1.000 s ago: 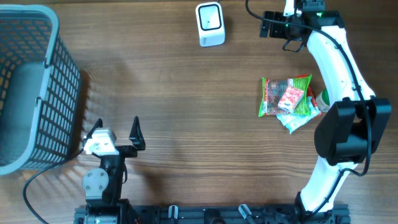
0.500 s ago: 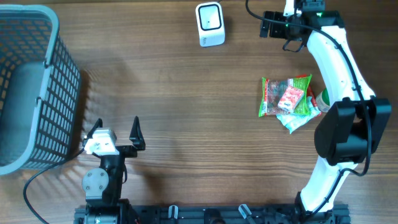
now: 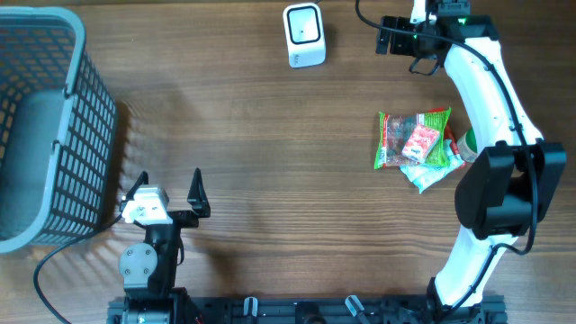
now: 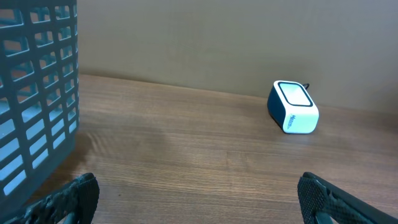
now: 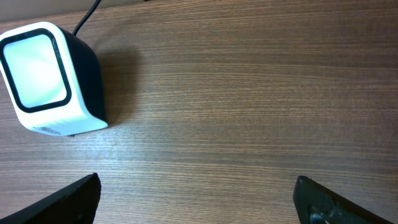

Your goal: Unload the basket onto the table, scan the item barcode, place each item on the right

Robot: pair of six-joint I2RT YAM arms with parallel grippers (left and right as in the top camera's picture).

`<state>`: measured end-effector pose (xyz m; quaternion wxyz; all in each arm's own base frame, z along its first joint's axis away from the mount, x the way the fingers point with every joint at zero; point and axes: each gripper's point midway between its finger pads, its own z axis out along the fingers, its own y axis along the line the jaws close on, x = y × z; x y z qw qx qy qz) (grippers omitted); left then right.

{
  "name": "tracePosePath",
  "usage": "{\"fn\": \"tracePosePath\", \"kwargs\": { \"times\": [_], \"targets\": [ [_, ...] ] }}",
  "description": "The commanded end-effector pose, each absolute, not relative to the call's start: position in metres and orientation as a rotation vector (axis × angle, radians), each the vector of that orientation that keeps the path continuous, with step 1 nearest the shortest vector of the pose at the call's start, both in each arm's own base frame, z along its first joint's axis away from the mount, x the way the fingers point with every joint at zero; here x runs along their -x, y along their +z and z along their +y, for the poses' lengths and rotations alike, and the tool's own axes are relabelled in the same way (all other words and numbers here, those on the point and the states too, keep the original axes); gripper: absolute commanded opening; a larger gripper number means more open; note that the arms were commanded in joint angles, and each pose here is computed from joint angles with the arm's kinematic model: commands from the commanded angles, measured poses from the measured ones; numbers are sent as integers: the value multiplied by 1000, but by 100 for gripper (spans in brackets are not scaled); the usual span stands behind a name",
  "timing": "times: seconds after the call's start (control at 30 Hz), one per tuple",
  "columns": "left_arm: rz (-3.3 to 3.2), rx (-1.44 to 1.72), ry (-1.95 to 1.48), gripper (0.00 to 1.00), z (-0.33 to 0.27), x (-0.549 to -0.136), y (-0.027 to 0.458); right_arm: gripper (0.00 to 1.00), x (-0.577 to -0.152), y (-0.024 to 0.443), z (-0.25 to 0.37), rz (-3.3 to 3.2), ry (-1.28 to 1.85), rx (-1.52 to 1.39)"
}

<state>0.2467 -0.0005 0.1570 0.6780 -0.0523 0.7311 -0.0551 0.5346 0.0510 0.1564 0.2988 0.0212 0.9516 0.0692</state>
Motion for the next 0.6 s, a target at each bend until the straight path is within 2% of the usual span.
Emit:
{"fn": "tracePosePath", "kwargs": {
  "times": [0.0,0.23,0.37,0.57],
  "targets": [
    [1645,98,-107,100,0,-246,156,100,-536,167,52,2505,198,-44],
    [1645,99,-107,100,0,-246,156,100,-535,173,53,2493,199,-42],
    [1645,99,-107,100,0,-246,156,100,-527,218,52,2408,204,-35],
    [1645,99,-107,100,0,-246,156,100,-492,326,50,2189,214,-19]
  ]
}}
